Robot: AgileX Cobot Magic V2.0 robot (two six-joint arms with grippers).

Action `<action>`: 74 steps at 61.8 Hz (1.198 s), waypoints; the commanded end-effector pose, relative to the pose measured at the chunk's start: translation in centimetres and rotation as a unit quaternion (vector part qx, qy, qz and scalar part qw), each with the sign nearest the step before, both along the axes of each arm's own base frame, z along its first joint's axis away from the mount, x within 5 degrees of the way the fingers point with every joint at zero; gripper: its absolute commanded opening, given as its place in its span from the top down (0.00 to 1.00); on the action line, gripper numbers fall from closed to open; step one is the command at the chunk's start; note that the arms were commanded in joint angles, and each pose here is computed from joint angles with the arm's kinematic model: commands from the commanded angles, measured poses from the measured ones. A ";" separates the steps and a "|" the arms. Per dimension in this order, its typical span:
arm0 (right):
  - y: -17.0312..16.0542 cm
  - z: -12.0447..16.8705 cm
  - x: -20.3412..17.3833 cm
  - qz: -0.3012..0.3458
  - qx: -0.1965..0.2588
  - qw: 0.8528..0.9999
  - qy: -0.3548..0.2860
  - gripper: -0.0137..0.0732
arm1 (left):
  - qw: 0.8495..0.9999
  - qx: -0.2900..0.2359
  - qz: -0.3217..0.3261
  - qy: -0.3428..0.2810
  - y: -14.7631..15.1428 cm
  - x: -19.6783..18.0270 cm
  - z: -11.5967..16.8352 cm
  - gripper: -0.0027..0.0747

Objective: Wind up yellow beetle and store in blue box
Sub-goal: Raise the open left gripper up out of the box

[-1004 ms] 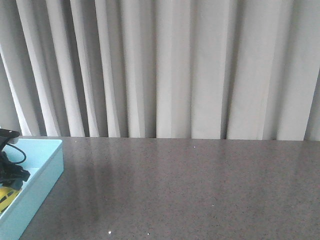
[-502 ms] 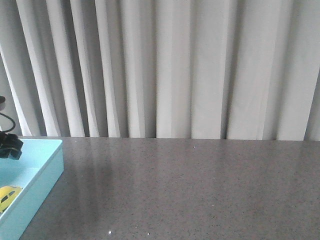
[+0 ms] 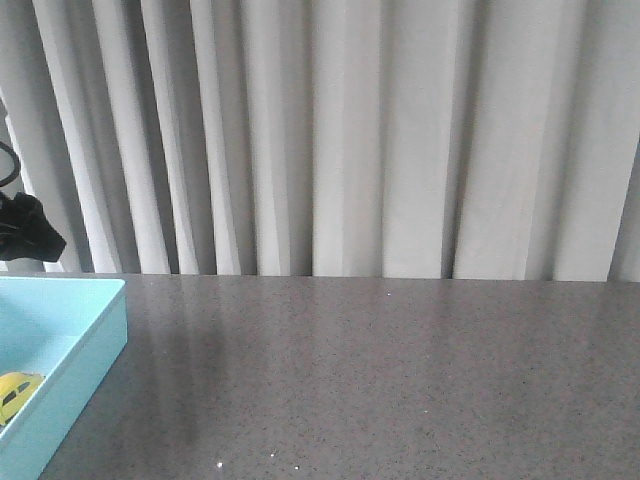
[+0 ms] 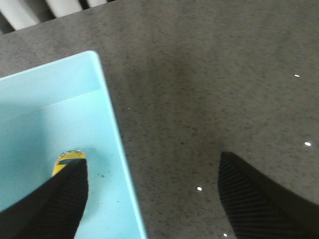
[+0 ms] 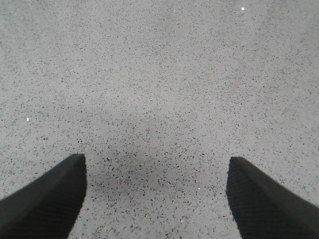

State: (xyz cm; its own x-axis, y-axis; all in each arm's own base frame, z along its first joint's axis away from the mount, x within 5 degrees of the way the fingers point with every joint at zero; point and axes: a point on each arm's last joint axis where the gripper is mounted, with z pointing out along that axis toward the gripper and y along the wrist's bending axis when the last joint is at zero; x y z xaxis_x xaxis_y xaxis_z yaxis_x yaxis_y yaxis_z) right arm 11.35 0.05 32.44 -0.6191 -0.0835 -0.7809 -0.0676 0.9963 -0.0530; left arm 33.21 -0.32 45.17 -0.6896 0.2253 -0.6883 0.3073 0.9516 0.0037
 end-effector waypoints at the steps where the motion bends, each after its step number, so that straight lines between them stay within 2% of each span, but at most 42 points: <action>1: 0.0 1.2 0.3 0.000 -0.002 0.999 -0.042 0.20 | 0.998 -0.011 -0.025 -0.056 -2.0 -3.5 3.3 0.29; 7: 0.0 1.2 0.3 0.000 -0.002 0.999 -0.042 0.20 | 0.997 -0.006 -0.044 -0.066 -3.3 -5.7 3.2 0.32; 17: 0.0 1.2 0.3 0.000 -0.002 0.999 -0.042 0.20 | 0.998 -0.001 -0.038 -0.059 -4.1 -9.1 0.5 0.36; 33: 0.0 1.2 0.3 0.000 -0.002 0.999 -0.044 0.20 | 0.996 0.028 0.021 -0.082 -2.4 -14.5 -5.4 0.36; 45: 0.0 1.2 0.3 0.000 -0.002 0.999 -0.042 0.20 | 0.993 0.002 0.075 -0.089 -1.6 -17.6 -9.8 0.36; 57: 0.0 1.2 0.3 0.000 -0.001 0.999 -0.042 0.20 | 0.990 -0.007 0.081 -0.115 -1.2 -20.1 -12.5 0.37; 66: 0.0 1.2 0.3 0.000 -0.001 0.999 -0.042 0.22 | 0.982 -0.038 0.098 -0.155 -1.2 -20.8 -13.4 0.46; 74: 0.0 1.2 0.3 0.000 -0.001 0.999 -0.040 0.32 | 0.978 -0.053 0.104 -0.174 -1.2 -20.9 -13.8 0.60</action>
State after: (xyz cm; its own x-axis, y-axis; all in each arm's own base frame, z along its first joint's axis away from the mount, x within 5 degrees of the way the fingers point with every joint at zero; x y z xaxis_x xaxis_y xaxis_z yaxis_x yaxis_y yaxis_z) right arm 11.34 0.05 32.43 -0.6200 -0.0835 -0.7801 -0.0677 0.9963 -0.0529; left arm 11.94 -1.34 30.07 -0.5417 0.0569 -0.8386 0.1074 0.9942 -0.0020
